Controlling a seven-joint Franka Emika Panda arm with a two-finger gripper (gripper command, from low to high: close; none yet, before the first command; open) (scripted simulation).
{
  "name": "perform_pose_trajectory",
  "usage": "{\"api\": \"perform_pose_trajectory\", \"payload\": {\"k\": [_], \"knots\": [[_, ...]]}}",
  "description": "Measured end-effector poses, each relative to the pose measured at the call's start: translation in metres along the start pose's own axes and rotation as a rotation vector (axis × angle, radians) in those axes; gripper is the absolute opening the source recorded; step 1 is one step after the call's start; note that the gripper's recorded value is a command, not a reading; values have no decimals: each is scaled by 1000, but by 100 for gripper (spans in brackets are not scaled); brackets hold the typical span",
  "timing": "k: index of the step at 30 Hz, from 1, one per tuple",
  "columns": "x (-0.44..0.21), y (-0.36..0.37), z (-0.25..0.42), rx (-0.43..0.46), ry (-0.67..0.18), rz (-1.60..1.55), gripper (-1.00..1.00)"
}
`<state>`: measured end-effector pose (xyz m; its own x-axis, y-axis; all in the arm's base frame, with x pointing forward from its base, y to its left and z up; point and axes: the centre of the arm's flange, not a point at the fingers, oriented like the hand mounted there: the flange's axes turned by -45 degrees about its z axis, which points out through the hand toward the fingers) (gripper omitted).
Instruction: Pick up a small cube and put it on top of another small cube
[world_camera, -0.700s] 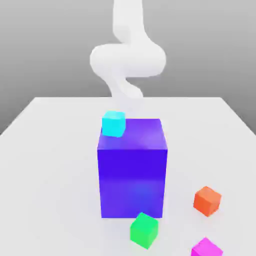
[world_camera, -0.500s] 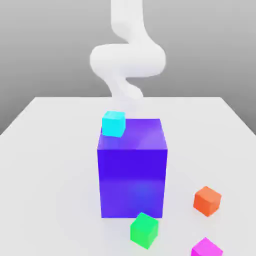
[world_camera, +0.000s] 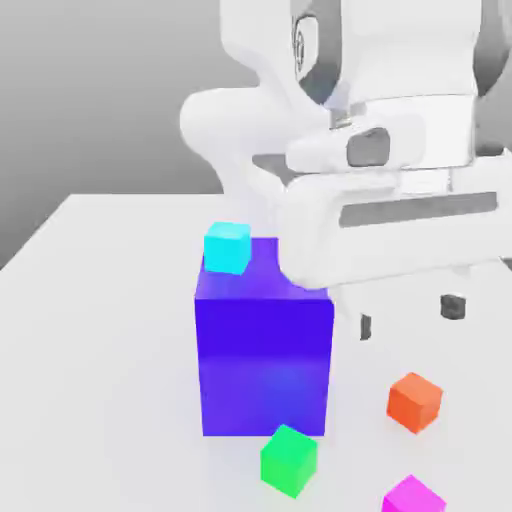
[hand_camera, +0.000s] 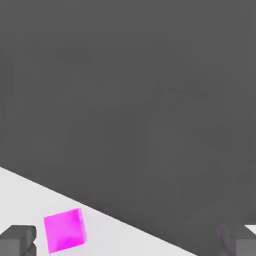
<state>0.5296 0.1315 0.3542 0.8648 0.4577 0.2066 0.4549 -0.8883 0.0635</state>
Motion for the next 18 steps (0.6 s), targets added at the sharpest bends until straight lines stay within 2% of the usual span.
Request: {"api": "perform_pose_trajectory", "payload": {"k": [8, 12, 13, 18], "knots": [[-25, -48, 141, 73, -181, -155, 0], [-39, -57, 200, 82, -201, -173, 0], [-42, -58, 212, 82, -201, -174, -100], [-42, -58, 212, 82, -202, -174, -100]]}}
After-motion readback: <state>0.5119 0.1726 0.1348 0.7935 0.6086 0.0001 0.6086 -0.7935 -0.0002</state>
